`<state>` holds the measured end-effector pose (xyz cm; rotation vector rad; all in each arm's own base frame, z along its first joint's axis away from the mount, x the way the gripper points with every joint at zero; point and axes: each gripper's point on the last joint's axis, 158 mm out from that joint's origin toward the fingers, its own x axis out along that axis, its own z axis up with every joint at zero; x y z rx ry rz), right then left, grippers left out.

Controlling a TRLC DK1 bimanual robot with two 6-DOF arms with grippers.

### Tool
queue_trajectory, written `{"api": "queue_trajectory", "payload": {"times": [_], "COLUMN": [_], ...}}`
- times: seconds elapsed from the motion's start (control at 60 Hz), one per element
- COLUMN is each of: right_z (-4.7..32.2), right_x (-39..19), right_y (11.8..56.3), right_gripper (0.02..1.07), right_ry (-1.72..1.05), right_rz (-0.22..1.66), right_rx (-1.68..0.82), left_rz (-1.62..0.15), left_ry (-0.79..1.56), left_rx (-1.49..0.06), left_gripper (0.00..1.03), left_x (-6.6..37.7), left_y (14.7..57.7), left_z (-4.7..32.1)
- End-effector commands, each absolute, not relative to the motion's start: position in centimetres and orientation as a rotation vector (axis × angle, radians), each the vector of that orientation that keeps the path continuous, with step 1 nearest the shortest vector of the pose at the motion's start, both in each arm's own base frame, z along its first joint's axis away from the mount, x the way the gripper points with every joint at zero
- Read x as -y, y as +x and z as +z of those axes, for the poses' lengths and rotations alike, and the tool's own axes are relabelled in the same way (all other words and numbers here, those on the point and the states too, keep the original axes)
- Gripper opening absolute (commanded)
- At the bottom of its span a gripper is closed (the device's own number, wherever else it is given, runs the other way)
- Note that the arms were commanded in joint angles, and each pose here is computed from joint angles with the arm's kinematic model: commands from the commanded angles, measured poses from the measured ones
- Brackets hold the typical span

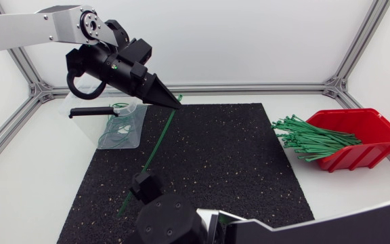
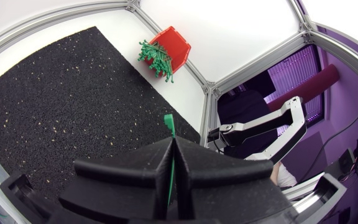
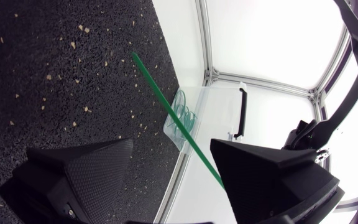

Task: Take a green cable tie from the red box, thread the tail through the head to close it, then place it in the transparent bin on the left.

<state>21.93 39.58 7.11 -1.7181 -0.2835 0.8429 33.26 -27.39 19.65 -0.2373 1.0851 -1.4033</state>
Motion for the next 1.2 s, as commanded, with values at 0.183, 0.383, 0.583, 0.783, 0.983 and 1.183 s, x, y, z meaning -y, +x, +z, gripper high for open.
{"api": "queue_trajectory", "payload": {"times": [0.183,0.383,0.583,0.783,0.983,1.183], "right_z": [5.6,4.9,4.2,3.3,2.9,3.5], "right_x": [-41.8,-42.0,-42.4,-42.7,-43.3,-43.8], "right_y": [20.8,20.5,20.3,20.2,20.1,20.5], "right_gripper": [0.93,0.93,0.90,0.68,0.43,0.41], "right_ry": [-1.787,-1.808,-1.829,-1.834,-1.834,-1.815], "right_rz": [0.847,0.853,0.868,0.877,0.877,0.861], "right_rx": [0.437,0.475,0.499,0.517,0.542,0.555], "left_rz": [-1.439,-1.450,-1.456,-1.449,-1.447,-1.450], "left_ry": [-0.215,-0.208,-0.200,-0.196,-0.200,-0.201], "left_rx": [-1.085,-1.109,-1.124,-1.141,-1.147,-1.155], "left_gripper": [0.03,0.03,0.03,0.03,0.03,0.03], "left_x": [27.3,27.6,27.9,27.9,27.8,27.7], "left_y": [33.6,32.9,32.5,32.6,32.5,32.3], "left_z": [19.2,18.9,18.7,18.1,18.0,17.7]}}
